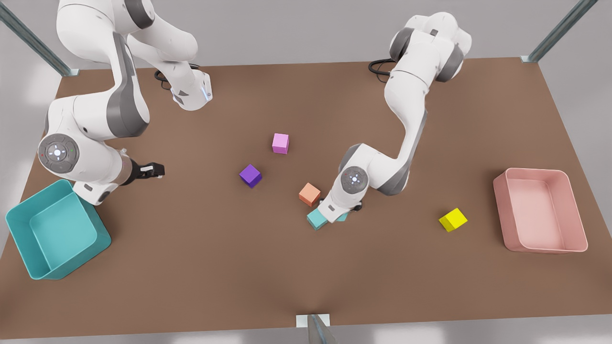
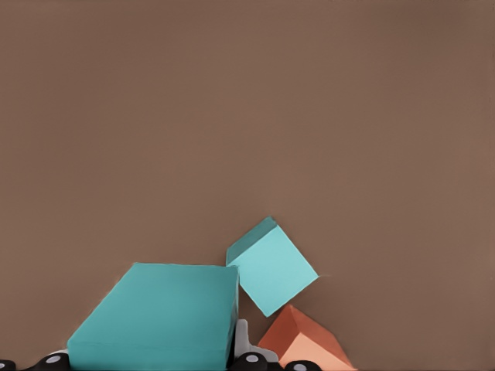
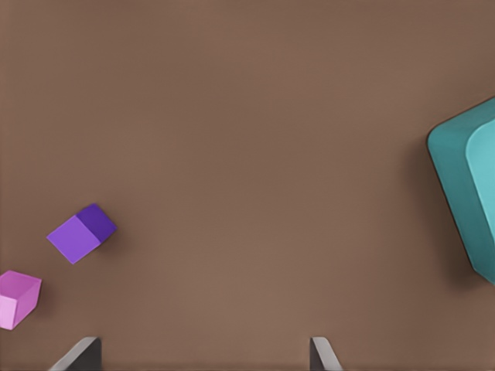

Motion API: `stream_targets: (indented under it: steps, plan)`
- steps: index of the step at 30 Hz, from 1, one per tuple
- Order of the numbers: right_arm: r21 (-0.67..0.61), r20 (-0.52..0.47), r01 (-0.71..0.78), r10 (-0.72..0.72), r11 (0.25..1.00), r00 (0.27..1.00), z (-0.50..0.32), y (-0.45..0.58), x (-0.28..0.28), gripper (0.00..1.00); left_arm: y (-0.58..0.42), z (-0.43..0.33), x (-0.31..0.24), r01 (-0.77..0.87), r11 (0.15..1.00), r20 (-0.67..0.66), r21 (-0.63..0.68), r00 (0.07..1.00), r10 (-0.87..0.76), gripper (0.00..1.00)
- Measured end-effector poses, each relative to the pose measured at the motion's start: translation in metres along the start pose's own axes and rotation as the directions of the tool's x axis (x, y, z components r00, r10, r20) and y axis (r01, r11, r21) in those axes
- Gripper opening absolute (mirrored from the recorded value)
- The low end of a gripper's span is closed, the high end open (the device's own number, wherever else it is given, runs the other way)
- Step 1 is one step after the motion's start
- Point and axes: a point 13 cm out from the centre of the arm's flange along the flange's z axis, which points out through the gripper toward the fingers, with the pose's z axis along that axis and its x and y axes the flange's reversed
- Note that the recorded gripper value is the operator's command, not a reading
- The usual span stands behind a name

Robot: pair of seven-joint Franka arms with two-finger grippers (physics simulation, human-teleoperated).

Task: Stack the two blue cubes on top of each other

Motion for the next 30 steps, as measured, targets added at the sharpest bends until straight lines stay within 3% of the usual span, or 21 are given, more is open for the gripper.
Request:
stream_targets:
  steps: [24, 25, 26, 27, 30]
  plan:
    - [-0.006, -0.008, 0.032, -0.032, 0.999, 0.999, 0.007, -0.002, -0.004, 1.00, -0.048, 0.066, 0.011, 0.205, 0.979, -0.061, 0.023, 0.977, -0.203, 0.55]
    - [-0.006, -0.008, 0.033, -0.033, 0.999, 0.999, 0.007, -0.002, -0.004, 1.00, -0.048, 0.067, 0.011, 0.209, 0.978, -0.061, 0.023, 0.976, -0.207, 0.57]
    - [-0.006, -0.008, 0.033, -0.033, 0.999, 0.999, 0.007, -0.002, -0.004, 1.00, -0.049, 0.068, 0.011, 0.213, 0.977, -0.061, 0.023, 0.976, -0.211, 0.67]
    - [-0.007, -0.009, 0.035, -0.035, 0.999, 0.999, 0.008, -0.001, -0.005, 1.00, -0.050, 0.069, 0.012, 0.216, 0.976, -0.062, 0.025, 0.975, -0.214, 1.00]
    - [-0.009, -0.012, 0.038, -0.038, 0.999, 0.999, 0.010, -0.001, -0.006, 1.00, -0.053, 0.072, 0.013, 0.223, 0.974, -0.064, 0.028, 0.973, -0.221, 1.00]
